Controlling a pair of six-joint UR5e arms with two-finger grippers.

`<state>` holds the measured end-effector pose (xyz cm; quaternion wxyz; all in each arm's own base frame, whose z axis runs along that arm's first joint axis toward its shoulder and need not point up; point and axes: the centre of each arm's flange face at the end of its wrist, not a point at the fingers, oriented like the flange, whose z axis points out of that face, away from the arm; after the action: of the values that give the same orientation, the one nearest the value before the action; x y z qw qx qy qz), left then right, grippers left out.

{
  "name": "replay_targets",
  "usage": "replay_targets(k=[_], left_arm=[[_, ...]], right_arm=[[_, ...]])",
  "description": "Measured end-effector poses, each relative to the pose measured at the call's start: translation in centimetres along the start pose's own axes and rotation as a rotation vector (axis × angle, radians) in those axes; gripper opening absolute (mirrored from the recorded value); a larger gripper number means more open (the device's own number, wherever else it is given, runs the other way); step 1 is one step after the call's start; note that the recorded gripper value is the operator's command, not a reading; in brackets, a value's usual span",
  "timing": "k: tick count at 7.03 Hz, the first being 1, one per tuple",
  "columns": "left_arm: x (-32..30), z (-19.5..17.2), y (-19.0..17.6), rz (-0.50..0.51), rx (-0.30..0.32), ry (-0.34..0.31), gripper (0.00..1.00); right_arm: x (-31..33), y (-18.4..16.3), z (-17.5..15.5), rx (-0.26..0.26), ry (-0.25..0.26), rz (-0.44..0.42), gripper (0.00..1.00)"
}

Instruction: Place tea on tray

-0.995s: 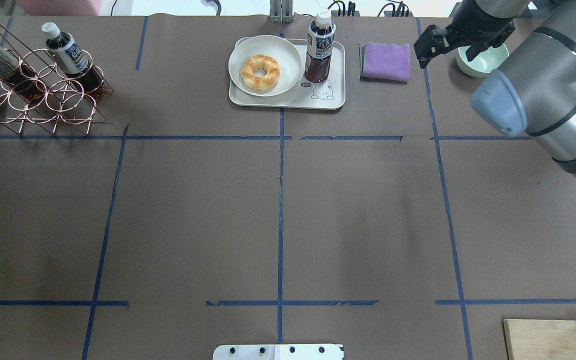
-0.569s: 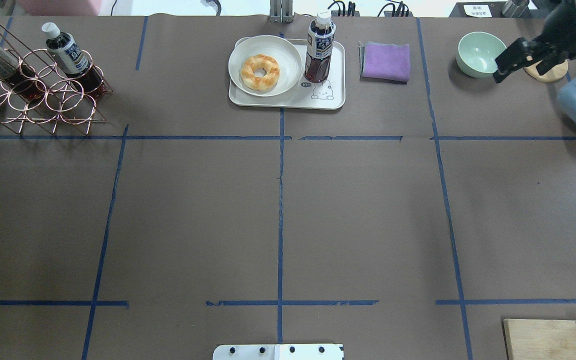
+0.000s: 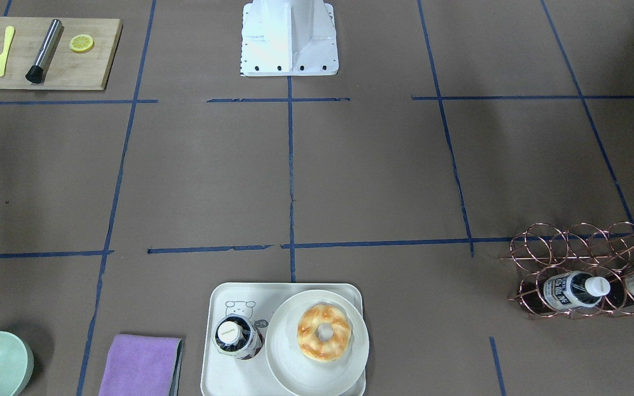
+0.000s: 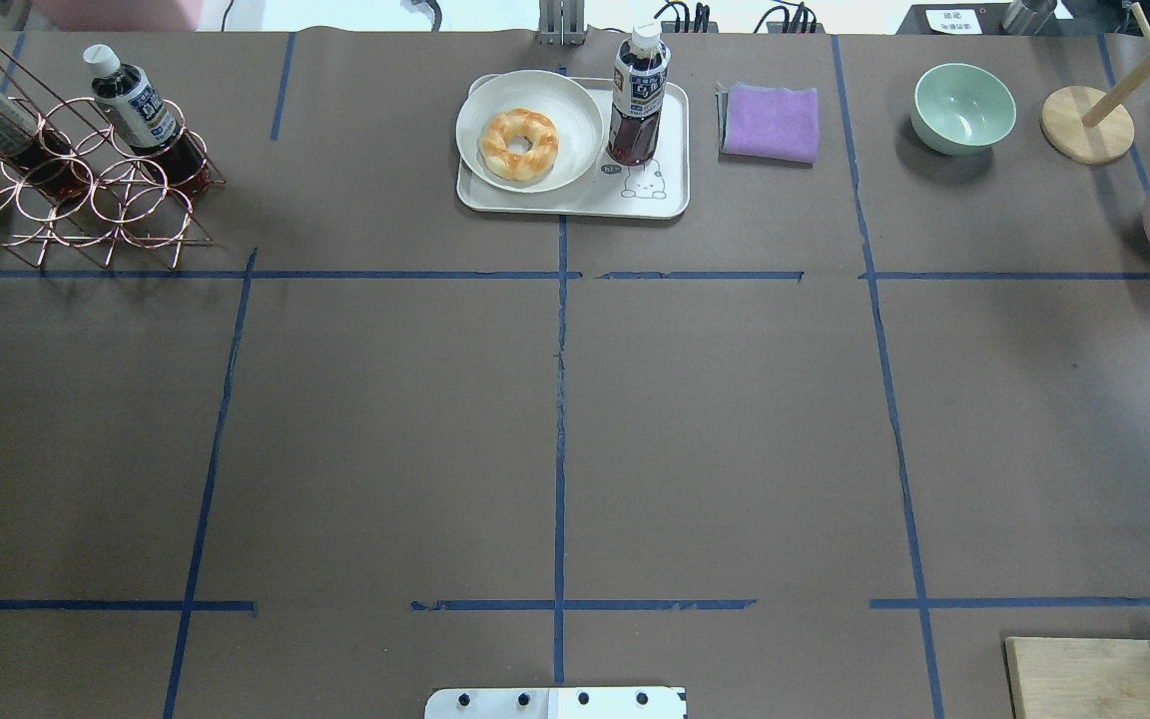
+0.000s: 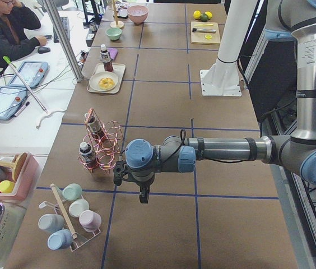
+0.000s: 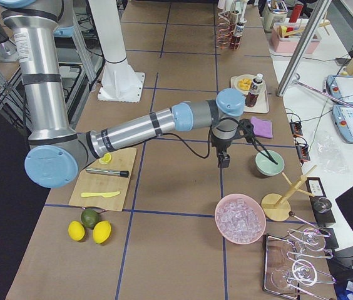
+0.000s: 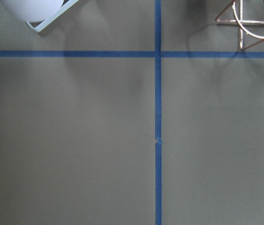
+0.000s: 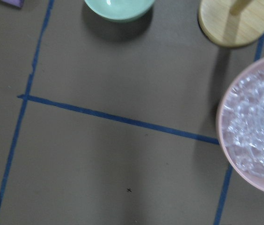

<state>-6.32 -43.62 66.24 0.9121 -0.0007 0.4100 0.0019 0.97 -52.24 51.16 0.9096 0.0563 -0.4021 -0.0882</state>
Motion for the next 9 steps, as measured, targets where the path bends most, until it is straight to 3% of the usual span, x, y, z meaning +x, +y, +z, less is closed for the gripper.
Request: replay_targets(k=[2,4,6,9], left_arm=[[0.0,0.0,0.3,-0.002,0.0,0.001,1.0],[0.1,-0.1,0.3,0.002,0.004,0.002,1.0],[0.1,-0.1,0.3,0.004,0.006,0.002,1.0],[0.3,-0.2,0.2,0.007,0.009,0.002,1.0]], right_arm=[[6.6,5.5,2.1,-0.044,-0.014,0.117,1.0],[9.6,6.9,3.9,-0.066,-0.022,0.166,1.0],[12.0,8.2,4.3,-0.051,-0.041,0.201,1.0],[15.8,10.8,6.1,0.018,-0.071,0.194,1.0]])
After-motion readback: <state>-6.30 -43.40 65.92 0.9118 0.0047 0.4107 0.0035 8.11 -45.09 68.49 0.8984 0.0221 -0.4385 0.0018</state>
